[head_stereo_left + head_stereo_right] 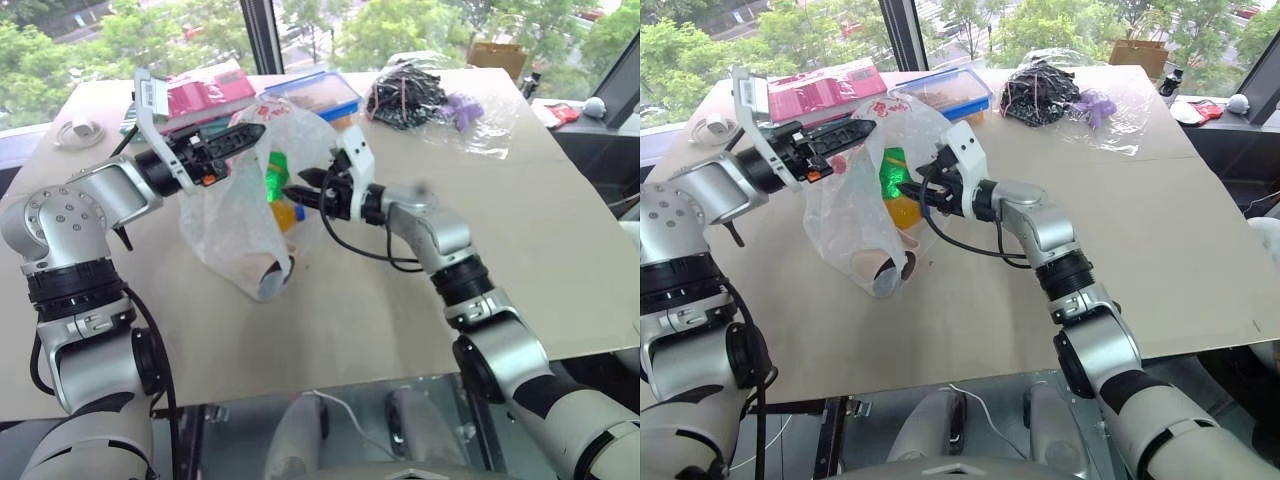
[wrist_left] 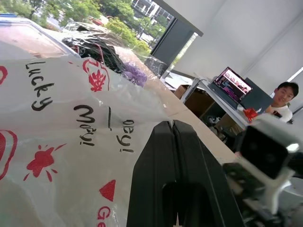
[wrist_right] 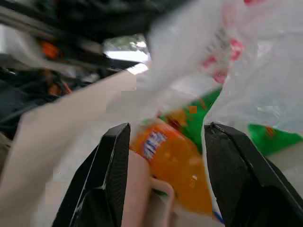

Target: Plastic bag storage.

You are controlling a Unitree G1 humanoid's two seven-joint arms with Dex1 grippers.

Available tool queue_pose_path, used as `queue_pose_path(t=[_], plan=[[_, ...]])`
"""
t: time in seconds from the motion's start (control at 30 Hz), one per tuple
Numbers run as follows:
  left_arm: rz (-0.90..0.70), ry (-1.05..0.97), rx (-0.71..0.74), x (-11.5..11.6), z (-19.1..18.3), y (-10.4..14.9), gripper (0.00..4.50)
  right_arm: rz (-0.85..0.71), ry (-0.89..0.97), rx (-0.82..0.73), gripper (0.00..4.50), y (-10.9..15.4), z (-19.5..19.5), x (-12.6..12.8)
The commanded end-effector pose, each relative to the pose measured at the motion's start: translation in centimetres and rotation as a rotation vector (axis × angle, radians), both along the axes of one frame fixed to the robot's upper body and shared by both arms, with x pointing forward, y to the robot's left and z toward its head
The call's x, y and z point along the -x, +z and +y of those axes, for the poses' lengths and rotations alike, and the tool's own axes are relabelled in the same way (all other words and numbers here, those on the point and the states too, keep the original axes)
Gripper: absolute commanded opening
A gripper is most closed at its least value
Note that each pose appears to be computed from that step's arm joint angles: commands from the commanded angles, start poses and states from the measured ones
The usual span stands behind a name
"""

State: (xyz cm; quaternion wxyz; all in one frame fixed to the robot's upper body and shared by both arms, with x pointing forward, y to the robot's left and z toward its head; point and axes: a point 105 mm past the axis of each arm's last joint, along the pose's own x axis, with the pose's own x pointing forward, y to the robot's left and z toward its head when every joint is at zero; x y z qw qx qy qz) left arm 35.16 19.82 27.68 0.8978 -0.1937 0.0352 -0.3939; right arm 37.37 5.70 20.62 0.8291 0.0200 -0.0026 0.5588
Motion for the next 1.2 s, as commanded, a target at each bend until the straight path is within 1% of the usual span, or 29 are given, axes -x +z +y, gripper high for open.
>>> queue_pose_path(t=[0.03,0.1,0.13,0.17,0.2,0.23,0.27,0.3,0.33,0.47,0.5,0.57,0.6,0.67,0.7,0.73,0.77,0.8,0.83,0.93,1.03,1.1,1.2], plan=[[-0.071,-0.007,-0.071,1.4,0.3,1.0,0.75,-0.104,-0.034,-0.009,2.55,2.3,0.1,-0.7],[-0.077,-0.018,-0.11,1.9,0.2,0.8,1.72,-0.118,-0.027,-0.011,2.55,2.5,-0.1,-0.7],[-0.087,-0.003,-0.138,2.0,0.5,0.7,2.0,-0.135,-0.03,0.001,2.55,2.5,-0.2,-0.8],[-0.091,0.002,-0.156,2.3,0.7,0.7,2.44,-0.151,-0.029,0.021,3.06,2.4,-0.3,-0.8],[-0.089,-0.001,-0.17,2.7,1.1,0.6,2.46,-0.168,-0.022,0.049,3.31,2.2,-0.3,-0.7],[-0.088,-0.004,-0.187,3.1,1.4,0.5,2.46,-0.179,-0.018,0.066,3.72,2.1,-0.4,-0.6],[-0.088,-0.006,-0.203,3.5,1.7,0.4,2.46,-0.183,-0.015,0.069,4.24,2.0,-0.3,-0.6],[-0.092,-0.008,-0.21,3.7,1.8,0.3,2.46,-0.181,-0.012,0.067,4.41,2.0,-0.3,-0.5],[-0.104,-0.021,-0.192,4.1,1.8,0.5,2.46,-0.175,-0.008,0.068,4.41,1.9,-0.3,-0.5],[-0.004,-0.107,-0.162,7.0,2.9,-0.2,2.46,-0.136,0.021,0.077,4.41,0.8,0.4,-0.9],[0.032,-0.15,-0.178,8.1,2.9,-0.9,2.46,-0.129,0.014,0.074,4.02,0.8,0.3,-1.2],[0.124,-0.232,-0.207,10.5,2.8,-2.7,2.46,-0.126,0.005,0.078,3.88,0.6,0.1,-1.7],[0.165,-0.265,-0.215,11.5,2.6,-3.5,2.46,-0.128,-0.005,0.08,3.22,0.5,-0.1,-2.0],[0.232,-0.297,-0.245,12.8,2.2,-5.3,2.46,-0.128,-0.016,0.062,2.41,0.9,-0.4,-2.2],[0.249,-0.306,-0.265,13.2,2.1,-6.1,2.46,-0.127,-0.016,0.051,2.12,1.2,-0.4,-2.2],[0.254,-0.3,-0.294,13.4,2.0,-6.9,2.46,-0.128,-0.014,0.037,1.5,1.6,-0.3,-2.2],[0.266,-0.31,-0.292,14.0,1.6,-7.5,2.46,-0.131,-0.011,0.03,1.28,1.9,-0.2,-2.1],[0.259,-0.298,-0.322,14.5,1.3,-8.4,2.46,-0.138,-0.004,0.023,0.17,2.2,-0.2,-1.9],[0.256,-0.276,-0.327,14.7,1.5,-8.8,2.46,-0.141,0.004,0.016,0.17,2.6,0.2,-1.7],[0.223,-0.231,-0.318,15.4,-0.2,-10.2,2.46,-0.143,0.047,0.005,0.17,2.8,0.1,-1.1],[0.199,-0.145,-0.348,14.3,-1.0,-11.5,2.46,-0.118,0.03,0.012,0.17,2.1,-0.3,-1.3],[0.187,-0.126,-0.358,13.8,-1.2,-11.7,2.46,-0.111,0.031,0.011,0.17,2.0,-0.2,-1.2],[0.158,-0.108,-0.366,12.7,-2.7,-12.3,2.46,-0.107,0.042,0.018,0.17,1.7,-0.1,-0.9]])
